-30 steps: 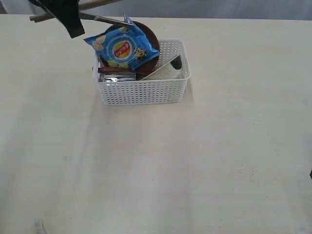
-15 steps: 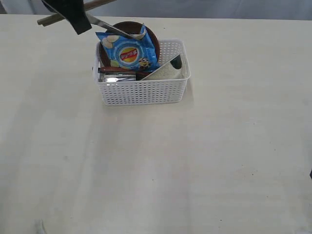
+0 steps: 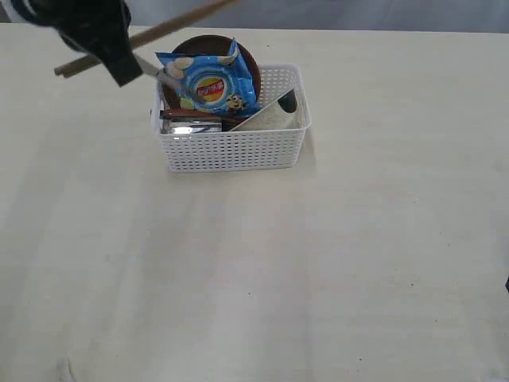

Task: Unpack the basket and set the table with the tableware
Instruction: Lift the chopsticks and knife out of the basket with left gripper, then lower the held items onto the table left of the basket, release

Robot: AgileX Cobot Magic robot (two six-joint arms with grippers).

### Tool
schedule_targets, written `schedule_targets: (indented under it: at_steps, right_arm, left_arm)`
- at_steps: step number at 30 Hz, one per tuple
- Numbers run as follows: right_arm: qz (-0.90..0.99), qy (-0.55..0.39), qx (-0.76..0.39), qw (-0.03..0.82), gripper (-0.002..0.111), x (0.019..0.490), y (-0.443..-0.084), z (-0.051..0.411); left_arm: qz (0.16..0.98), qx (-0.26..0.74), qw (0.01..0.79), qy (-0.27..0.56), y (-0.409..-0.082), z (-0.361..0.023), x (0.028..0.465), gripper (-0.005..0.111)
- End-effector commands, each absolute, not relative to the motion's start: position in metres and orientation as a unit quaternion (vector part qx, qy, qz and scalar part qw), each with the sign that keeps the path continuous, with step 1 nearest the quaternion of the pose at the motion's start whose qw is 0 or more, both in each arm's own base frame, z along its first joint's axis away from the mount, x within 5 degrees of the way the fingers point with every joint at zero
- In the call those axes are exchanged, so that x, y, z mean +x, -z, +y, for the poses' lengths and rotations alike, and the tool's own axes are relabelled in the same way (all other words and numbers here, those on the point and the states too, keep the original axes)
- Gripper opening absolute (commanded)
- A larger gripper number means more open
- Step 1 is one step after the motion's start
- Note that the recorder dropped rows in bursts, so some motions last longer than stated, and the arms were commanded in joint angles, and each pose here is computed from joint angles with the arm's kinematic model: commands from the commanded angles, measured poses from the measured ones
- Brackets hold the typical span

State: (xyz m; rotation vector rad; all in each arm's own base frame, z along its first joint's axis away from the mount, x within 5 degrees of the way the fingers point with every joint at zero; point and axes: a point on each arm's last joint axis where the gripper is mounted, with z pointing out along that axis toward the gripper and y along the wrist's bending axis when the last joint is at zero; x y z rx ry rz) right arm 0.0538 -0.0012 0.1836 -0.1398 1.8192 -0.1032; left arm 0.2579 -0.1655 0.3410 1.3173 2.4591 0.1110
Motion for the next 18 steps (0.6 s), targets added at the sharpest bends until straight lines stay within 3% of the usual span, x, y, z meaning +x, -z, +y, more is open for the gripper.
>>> schedule_targets:
  at_steps: [1,9,13,18]
  right_arm:
    - [0.787,0.047,-0.062,0.612,0.0,0.054,-0.183,-0.001]
    - [0.787,0.047,-0.062,0.612,0.0,0.054,-0.183,-0.001]
    - [0.787,0.047,-0.062,0.612,0.0,0.054,-0.183,-0.001]
    - [0.787,0.047,-0.062,0.612,0.0,0.054,-0.183,-0.001]
  left_arm:
    - [0.873,0.451,0.179,-0.049,-0.331,-0.149,0.239,0.0]
    - [0.862,0.425,0.275,-0.034,-0.35,-0.13,0.211,0.0]
    - [0.879,0.357,0.305,-0.086,-0.358,-0.109,0.204,0.0]
    - [0.896,0.27,0.303,-0.179,-0.333,-0.085,0.202,0.0]
